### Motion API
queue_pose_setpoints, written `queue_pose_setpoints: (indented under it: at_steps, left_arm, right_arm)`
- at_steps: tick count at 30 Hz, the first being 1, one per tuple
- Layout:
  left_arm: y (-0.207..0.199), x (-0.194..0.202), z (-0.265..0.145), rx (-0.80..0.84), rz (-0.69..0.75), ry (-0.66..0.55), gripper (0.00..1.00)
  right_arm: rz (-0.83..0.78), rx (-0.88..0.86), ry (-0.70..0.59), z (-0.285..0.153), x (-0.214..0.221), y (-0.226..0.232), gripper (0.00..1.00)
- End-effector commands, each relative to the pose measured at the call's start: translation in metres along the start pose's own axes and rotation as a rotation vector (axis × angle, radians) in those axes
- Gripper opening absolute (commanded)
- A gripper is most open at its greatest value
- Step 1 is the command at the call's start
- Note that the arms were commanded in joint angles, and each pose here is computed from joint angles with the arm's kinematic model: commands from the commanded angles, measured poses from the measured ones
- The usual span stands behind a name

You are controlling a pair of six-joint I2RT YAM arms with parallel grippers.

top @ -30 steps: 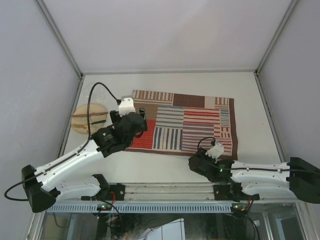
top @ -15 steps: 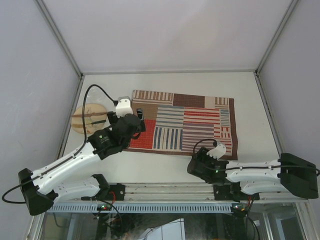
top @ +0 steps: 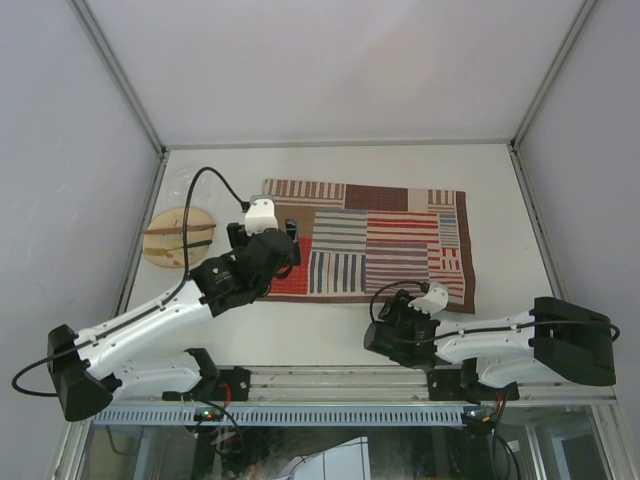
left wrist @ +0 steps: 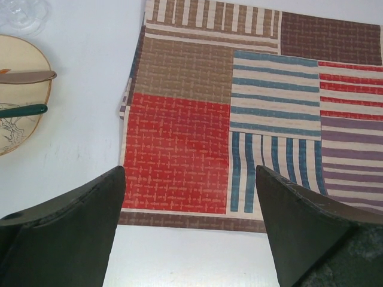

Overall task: Set the dinner table for one person
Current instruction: Flatten out the napkin at the center of the board.

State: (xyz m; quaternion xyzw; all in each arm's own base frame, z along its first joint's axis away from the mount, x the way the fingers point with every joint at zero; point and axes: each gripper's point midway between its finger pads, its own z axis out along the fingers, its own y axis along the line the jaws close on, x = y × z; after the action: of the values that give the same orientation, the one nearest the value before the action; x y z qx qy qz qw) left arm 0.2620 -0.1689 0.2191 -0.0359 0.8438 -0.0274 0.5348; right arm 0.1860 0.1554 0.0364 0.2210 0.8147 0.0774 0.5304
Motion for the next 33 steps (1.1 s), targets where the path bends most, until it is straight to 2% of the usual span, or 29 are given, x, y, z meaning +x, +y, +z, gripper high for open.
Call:
queue_pose_setpoints:
  at_steps: [1,10,23,33]
  left_arm:
    - [-0.007,0.006,0.004,0.014,-0.001,-0.003,0.93]
    - [-0.012,0.014,0.007,0.025,0.017,0.017,0.93]
    - [-0.012,0.016,0.011,0.015,0.051,0.02,0.93]
    - [-0.012,0.025,0.012,0.022,0.059,0.036,0.93]
  right_arm:
    - [0.025,-0.044,-0.108,0.0,-0.024,0.022,0.5]
    - [0.019,-0.048,-0.124,0.014,-0.027,0.038,0.48]
    - [0.058,-0.132,-0.156,0.052,-0.077,0.074,0.45]
    - [0.068,-0.148,-0.071,0.047,-0.054,0.077,0.45]
